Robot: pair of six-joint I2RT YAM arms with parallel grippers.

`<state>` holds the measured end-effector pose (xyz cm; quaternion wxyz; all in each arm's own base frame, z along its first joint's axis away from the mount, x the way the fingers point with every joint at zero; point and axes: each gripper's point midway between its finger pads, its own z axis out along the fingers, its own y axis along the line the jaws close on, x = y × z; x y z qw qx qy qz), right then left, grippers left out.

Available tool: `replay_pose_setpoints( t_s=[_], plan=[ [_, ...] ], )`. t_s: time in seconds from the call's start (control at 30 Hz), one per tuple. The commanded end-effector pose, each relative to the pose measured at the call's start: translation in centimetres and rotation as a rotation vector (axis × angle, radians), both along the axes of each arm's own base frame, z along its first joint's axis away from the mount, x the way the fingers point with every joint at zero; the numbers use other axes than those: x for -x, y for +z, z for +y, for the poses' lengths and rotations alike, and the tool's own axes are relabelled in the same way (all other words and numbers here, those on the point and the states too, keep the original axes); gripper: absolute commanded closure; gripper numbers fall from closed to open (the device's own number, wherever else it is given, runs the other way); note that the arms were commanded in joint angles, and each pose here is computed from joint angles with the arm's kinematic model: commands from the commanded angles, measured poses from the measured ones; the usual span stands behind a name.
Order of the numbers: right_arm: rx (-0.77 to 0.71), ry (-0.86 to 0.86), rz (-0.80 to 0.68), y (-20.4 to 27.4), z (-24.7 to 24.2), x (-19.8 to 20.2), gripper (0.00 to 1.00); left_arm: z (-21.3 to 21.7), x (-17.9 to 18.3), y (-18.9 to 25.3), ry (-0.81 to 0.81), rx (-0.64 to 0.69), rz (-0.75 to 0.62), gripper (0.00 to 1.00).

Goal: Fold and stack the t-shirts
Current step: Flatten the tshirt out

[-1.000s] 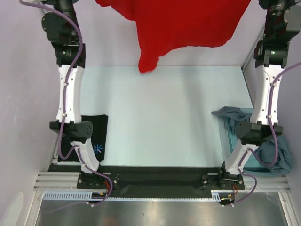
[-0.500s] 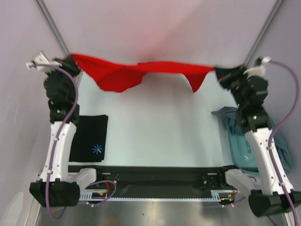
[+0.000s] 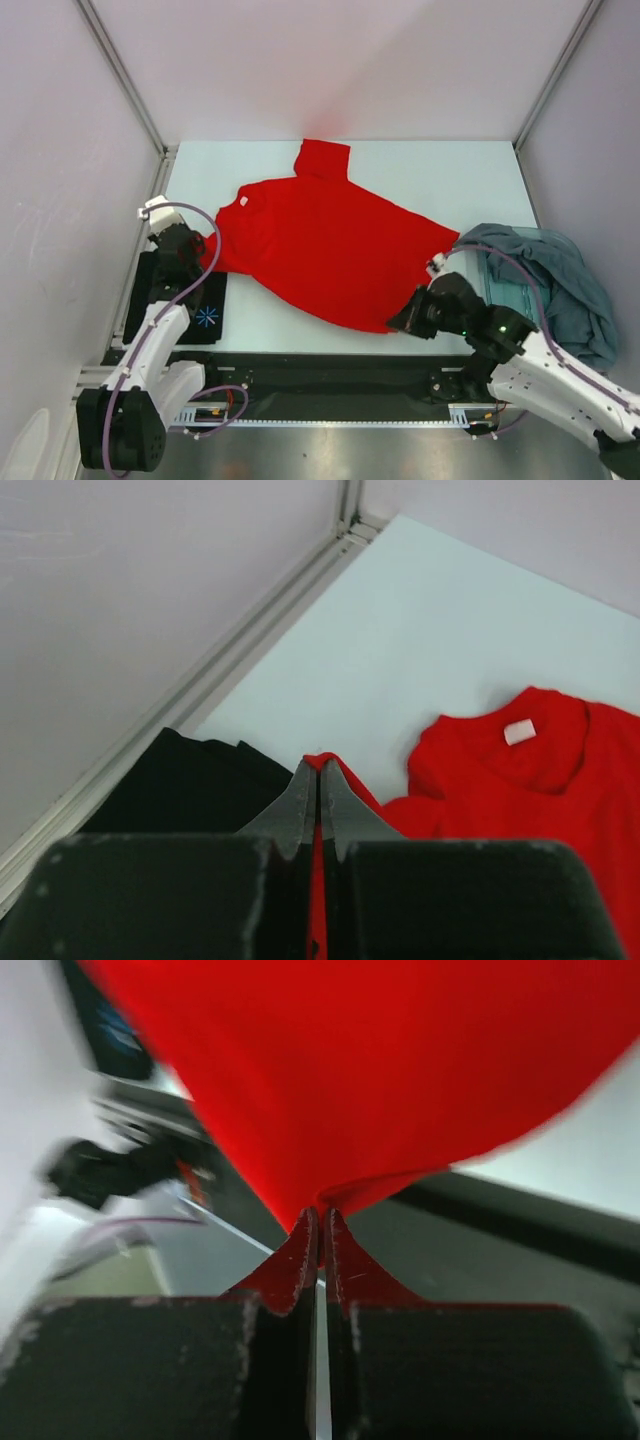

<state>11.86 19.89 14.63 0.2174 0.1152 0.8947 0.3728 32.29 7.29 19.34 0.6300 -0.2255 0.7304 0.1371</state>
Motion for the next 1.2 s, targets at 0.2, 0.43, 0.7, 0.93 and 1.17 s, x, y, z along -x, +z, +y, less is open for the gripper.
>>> replay_pose_setpoints(
  t_s=[0.2, 0.43, 0.7, 0.93, 1.17],
  plan=[
    [0.138, 0.125, 0.176, -6.1, 2.3, 2.0, 0.96, 1.8, -1.1, -0.7, 0.131, 0.039, 0.105, 1.0],
    [0.11, 0.107, 0.241, -7.3, 1.4, 0.9, 0.99, -1.1, -2.6, -0.1, -0.04, 0.106, 0.086, 1.0],
    [0.081, 0.091, 0.266, -6.8, 0.6, -0.8, 1.0, -3.1, -3.3, -1.3, -0.119, 0.181, 0.139, 1.0],
    [0.115, 0.086, 0.343, -7.2, -0.6, -1.2, 1.0, -6.0, -5.8, -0.5, -0.231, 0.161, 0.166, 1.0],
    [0.146, 0.026, 0.344, -6.5, -2.5, -3.4, 1.0, -8.4, -9.4, -1.5, -0.269, 0.181, 0.245, 1.0]
  ],
)
